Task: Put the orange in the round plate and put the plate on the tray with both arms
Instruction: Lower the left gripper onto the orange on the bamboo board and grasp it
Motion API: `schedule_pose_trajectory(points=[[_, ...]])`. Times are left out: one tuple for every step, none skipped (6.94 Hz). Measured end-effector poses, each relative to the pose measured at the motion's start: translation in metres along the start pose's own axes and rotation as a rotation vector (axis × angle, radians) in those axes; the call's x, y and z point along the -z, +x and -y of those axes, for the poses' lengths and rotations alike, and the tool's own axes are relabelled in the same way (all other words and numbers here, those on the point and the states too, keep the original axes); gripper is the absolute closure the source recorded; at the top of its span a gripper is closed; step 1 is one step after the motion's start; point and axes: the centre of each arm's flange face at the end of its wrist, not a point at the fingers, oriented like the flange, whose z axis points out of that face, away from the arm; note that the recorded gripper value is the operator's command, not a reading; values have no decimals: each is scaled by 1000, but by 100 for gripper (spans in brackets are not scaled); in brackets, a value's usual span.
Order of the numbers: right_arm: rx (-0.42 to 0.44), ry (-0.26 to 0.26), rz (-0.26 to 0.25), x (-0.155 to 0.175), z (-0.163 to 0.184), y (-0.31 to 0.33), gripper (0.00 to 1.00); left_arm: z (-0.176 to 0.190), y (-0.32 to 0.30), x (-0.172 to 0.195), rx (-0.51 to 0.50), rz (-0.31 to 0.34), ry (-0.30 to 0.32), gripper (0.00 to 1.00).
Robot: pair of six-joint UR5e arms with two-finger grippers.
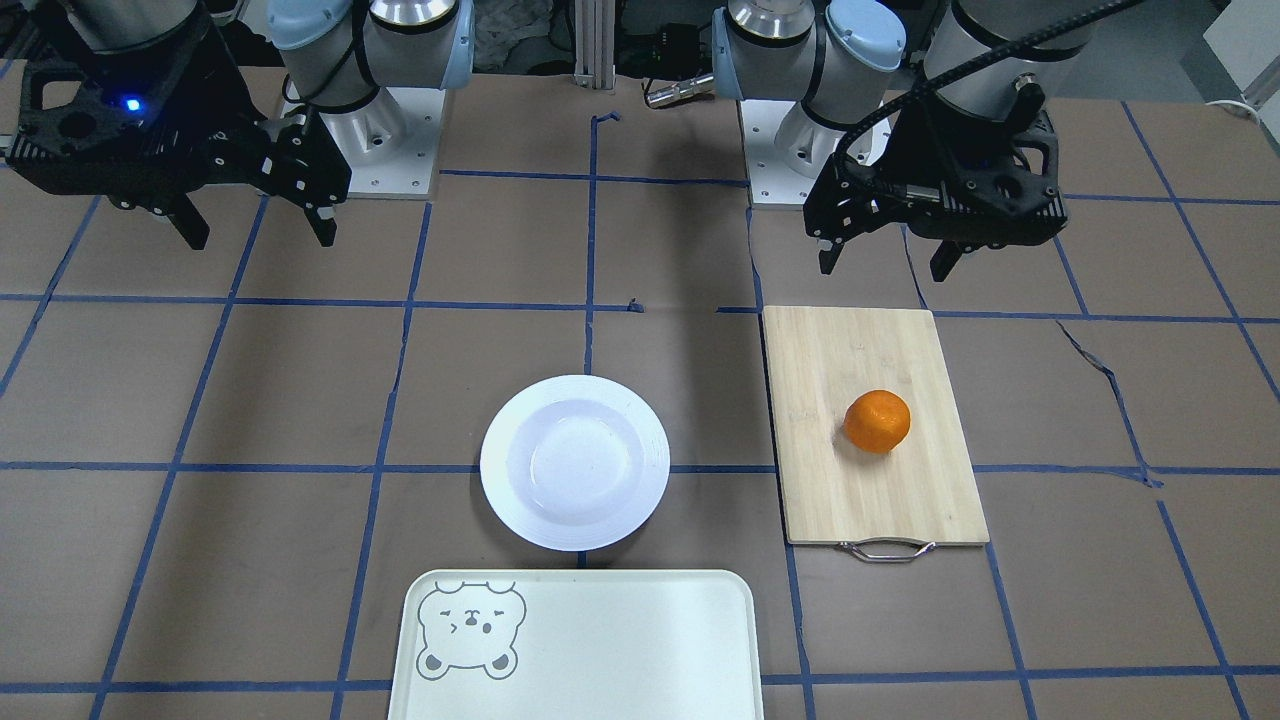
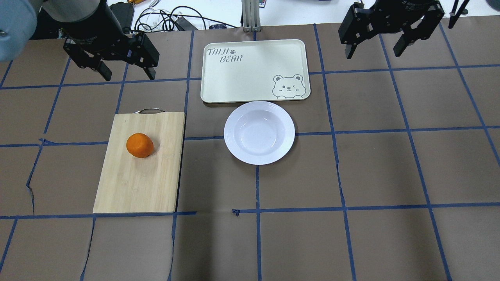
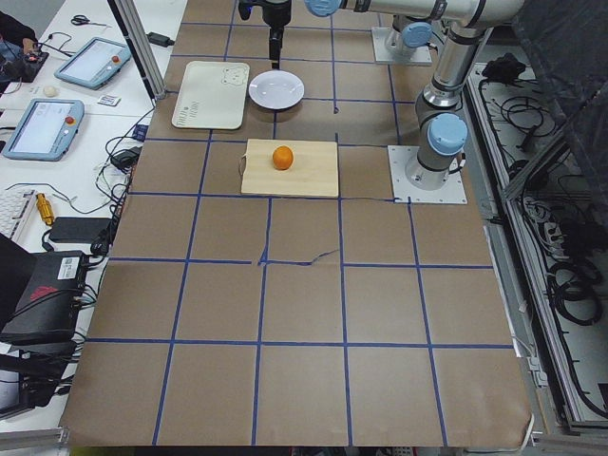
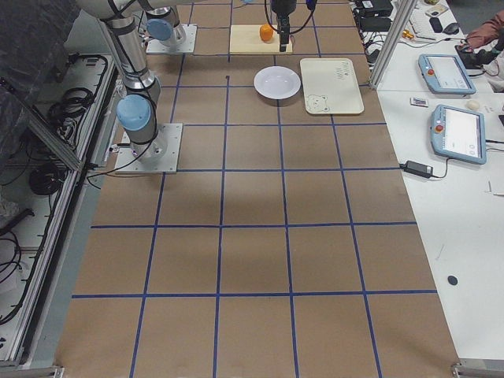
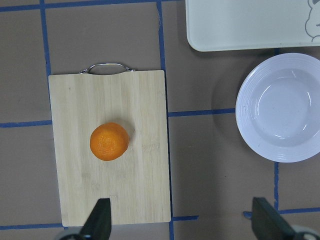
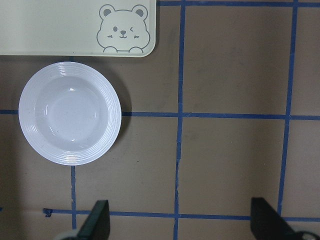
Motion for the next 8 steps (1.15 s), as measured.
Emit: schedule_pose_trajectory(points=[[0, -7, 2, -4, -1, 0, 0, 8, -9, -21, 15, -1, -39, 0], [0, -10, 2, -6, -1, 1, 0, 17, -26, -57, 42, -3, -91, 0], [0, -10, 2, -6, -1, 1, 0, 22, -45, -99, 73, -3, -125, 0], [-1, -10, 2, -6, -2, 1, 0, 23, -60, -140, 98, -2, -134, 0], [-1, -10, 3, -6, -1, 1, 0, 22, -72, -177, 118, 2, -137, 0], [-1, -10, 3, -6, -1, 1, 0, 20, -82, -210, 133, 14, -139, 0], [-1, -10, 3, -6, -2, 1, 0, 20, -89, -235, 131, 28, -146, 0], [-1, -10, 2, -6, -2, 1, 0, 19, -94, -254, 107, 36, -164, 0]])
